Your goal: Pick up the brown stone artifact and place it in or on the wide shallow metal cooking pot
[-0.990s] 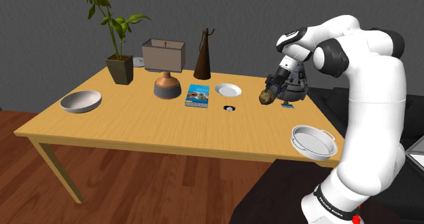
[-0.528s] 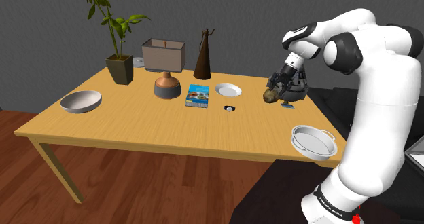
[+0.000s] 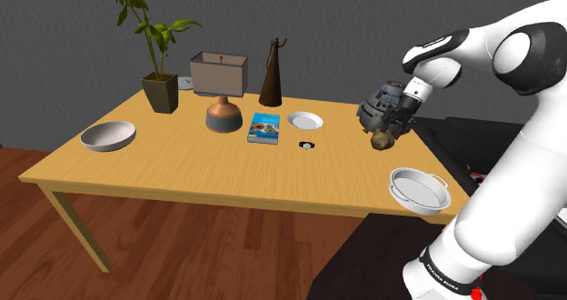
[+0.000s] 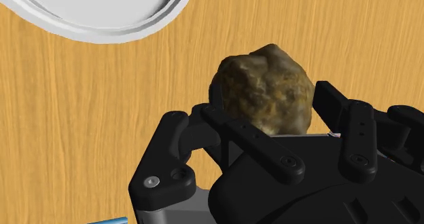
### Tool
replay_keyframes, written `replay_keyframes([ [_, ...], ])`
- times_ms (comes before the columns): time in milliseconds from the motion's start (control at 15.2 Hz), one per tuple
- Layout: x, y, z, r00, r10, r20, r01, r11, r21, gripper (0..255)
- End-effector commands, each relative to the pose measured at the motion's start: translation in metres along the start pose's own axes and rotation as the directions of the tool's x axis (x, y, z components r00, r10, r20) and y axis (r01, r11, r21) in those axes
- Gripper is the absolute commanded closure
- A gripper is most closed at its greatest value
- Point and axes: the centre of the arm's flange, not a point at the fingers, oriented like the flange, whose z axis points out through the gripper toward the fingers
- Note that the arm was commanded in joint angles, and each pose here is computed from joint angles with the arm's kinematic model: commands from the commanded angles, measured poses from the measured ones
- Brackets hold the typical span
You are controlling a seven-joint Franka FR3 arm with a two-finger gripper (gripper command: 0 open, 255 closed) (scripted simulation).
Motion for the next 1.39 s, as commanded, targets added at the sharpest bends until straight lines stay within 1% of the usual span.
replay_keyframes([
  [0,-0.022,0.010,0.000,1.000,-0.002,0.001,0.002,1.000,-0.002,255],
  [924,-0.190,0.087,-0.003,1.000,-0.002,0.001,0.002,1.000,-0.002,255],
  [990,-0.179,0.082,-0.002,1.000,-0.002,0.001,0.002,1.000,0.001,255],
  [1056,-0.179,0.082,-0.002,1.000,-0.002,0.001,0.002,1.000,0.001,0],
  [1122,-0.167,0.079,0.002,0.995,-0.100,0.004,0.100,0.994,-0.032,0],
  [1188,-0.154,0.075,0.005,0.980,-0.197,0.011,0.197,0.978,-0.064,0],
  [1254,-0.142,0.071,0.009,0.956,-0.292,0.021,0.292,0.951,-0.096,0],
  [1320,-0.131,0.065,0.013,0.923,-0.383,0.034,0.384,0.915,-0.126,0],
])
